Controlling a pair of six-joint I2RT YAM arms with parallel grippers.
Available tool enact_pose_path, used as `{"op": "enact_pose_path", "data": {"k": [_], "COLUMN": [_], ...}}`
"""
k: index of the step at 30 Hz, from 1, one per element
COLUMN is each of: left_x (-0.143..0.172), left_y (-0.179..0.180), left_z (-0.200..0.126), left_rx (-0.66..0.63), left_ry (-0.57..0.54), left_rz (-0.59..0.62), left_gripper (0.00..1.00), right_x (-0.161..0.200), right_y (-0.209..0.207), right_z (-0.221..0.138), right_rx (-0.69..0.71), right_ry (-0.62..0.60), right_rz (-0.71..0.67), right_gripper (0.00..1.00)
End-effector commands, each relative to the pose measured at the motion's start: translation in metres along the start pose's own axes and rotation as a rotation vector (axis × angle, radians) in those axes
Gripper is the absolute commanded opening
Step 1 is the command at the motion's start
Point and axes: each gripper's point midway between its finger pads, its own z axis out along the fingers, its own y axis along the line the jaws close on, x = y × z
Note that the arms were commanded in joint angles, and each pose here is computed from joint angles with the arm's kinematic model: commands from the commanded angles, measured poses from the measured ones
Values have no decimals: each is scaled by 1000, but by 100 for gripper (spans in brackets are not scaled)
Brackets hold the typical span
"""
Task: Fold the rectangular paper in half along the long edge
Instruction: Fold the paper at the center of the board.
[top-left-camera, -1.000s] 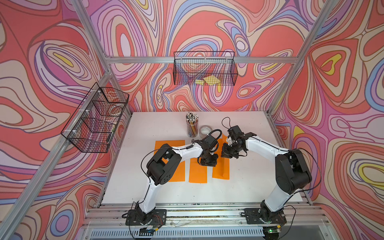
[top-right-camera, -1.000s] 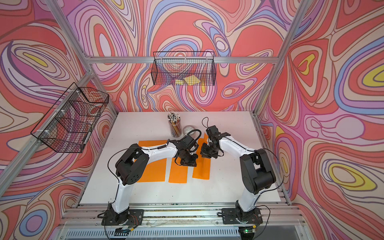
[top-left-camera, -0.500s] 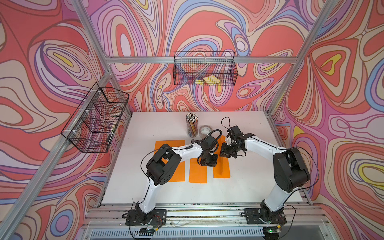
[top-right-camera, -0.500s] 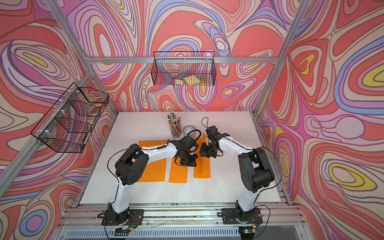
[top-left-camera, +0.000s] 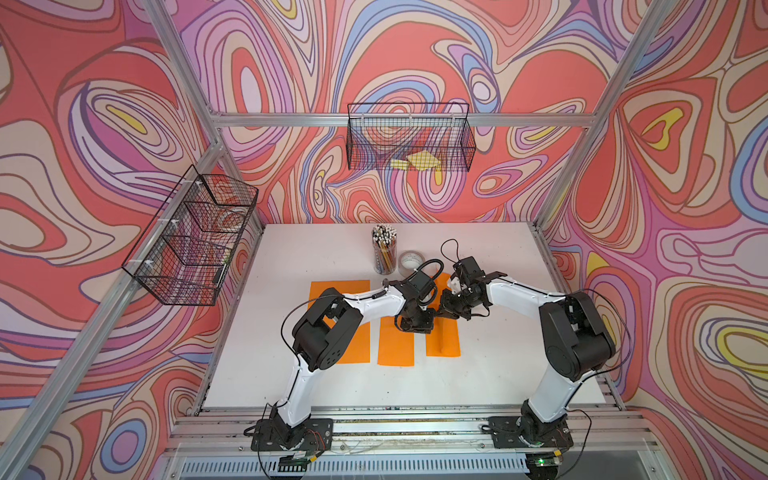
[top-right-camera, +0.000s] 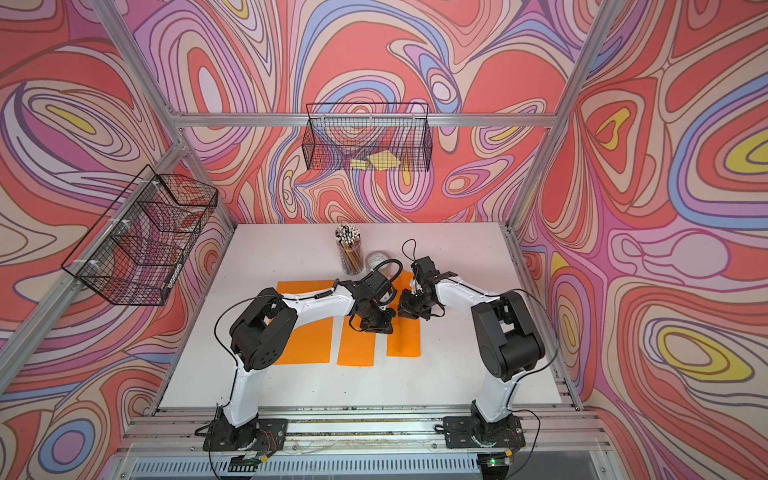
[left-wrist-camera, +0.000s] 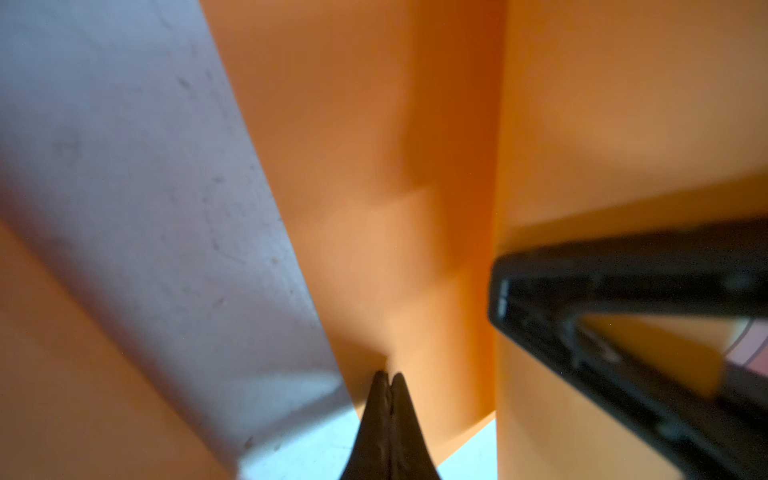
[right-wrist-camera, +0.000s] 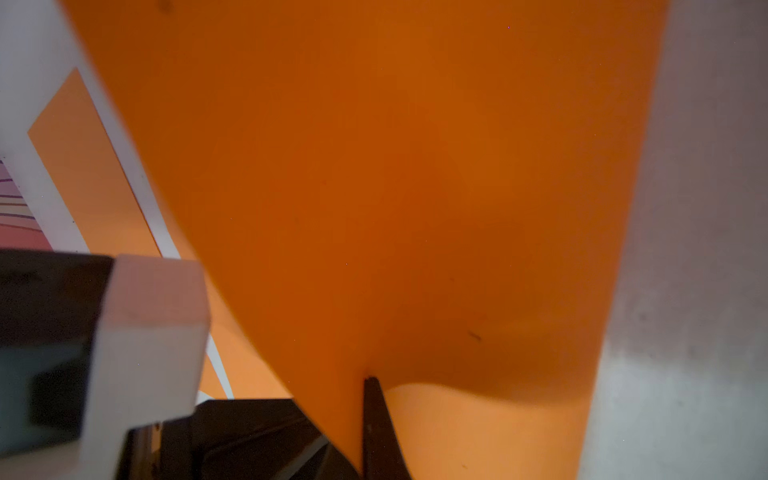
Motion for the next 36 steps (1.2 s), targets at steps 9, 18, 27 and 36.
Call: {"op": "enact_pose_path", "data": {"k": [9, 18, 27, 36], "left_x": [24, 26, 27, 27], "left_y": [32, 33, 35, 36], "left_z": [3, 5, 6, 5], "left_rx": [-116, -115, -119, -123], "left_ry": [65, 71, 73, 74], "left_rz": [-55, -62, -65, -66], "left_gripper": [0, 0, 0, 0], "right_x": [5, -1, -4, 5], "right_y": [-5, 6, 9, -1], "right_z": [20, 13, 18, 31], "right_rx": [-26, -74, -95, -62], "right_ry": [23, -12, -11, 32], "right_rz": [12, 14, 28, 35], "right_gripper": [3, 3, 4, 6]}}
